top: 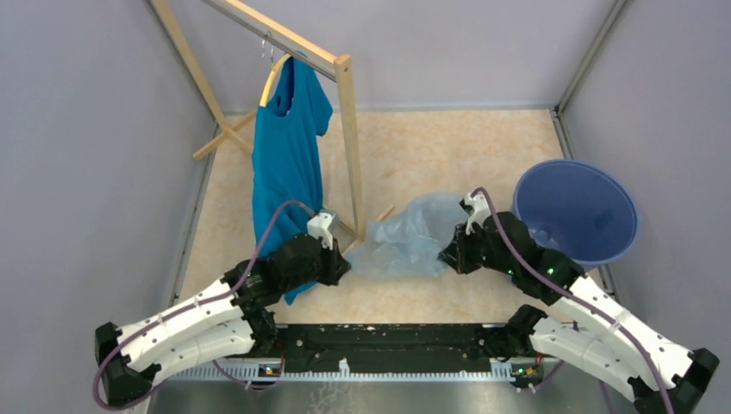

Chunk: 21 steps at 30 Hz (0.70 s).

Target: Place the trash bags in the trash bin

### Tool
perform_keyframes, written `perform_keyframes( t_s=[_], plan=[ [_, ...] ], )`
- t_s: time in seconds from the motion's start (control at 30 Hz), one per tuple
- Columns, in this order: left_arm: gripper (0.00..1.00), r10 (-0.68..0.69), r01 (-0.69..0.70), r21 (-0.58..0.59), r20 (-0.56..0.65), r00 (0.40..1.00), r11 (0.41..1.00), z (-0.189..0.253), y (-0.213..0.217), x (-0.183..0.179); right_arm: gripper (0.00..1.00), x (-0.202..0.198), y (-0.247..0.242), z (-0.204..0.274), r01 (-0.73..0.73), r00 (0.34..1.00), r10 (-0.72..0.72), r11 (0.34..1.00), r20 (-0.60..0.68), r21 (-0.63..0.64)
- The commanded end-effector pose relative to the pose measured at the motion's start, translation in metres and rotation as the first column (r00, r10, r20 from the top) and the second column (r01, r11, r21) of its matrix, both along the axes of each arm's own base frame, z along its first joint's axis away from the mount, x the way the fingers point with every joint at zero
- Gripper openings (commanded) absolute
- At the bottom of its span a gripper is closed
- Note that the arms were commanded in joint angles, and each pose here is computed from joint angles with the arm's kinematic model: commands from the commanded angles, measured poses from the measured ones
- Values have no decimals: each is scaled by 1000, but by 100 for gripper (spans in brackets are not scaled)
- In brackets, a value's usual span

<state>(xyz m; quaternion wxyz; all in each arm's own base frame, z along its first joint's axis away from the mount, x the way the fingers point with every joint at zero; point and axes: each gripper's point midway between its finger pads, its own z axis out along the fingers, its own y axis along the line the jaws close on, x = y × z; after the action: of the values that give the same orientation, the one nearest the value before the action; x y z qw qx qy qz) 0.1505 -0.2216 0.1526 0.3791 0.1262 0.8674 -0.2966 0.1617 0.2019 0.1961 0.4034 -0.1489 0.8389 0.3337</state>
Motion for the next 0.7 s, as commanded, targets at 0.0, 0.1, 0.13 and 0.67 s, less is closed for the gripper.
perform_keyframes(
  t_s=[0.0, 0.1, 0.13, 0.67],
  plan=[
    [0, 58, 87, -347, 387, 920, 934, 194, -15, 21, 0, 22, -30, 171, 101, 915, -140, 987, 379, 122],
    [0, -61, 345, -362, 608, 791, 866, 340, -37, 1, 0, 10, -44, 303, 43, 805, -113, 990, 582, 134],
    [0, -128, 455, -356, 656, 744, 817, 376, -48, -14, 0, -8, -41, 341, -51, 765, -68, 985, 641, 165],
    [0, 32, 23, -326, 161, 986, 945, 109, -35, 19, 0, 6, 0, 94, 37, 984, -76, 973, 163, 226]
  ],
)
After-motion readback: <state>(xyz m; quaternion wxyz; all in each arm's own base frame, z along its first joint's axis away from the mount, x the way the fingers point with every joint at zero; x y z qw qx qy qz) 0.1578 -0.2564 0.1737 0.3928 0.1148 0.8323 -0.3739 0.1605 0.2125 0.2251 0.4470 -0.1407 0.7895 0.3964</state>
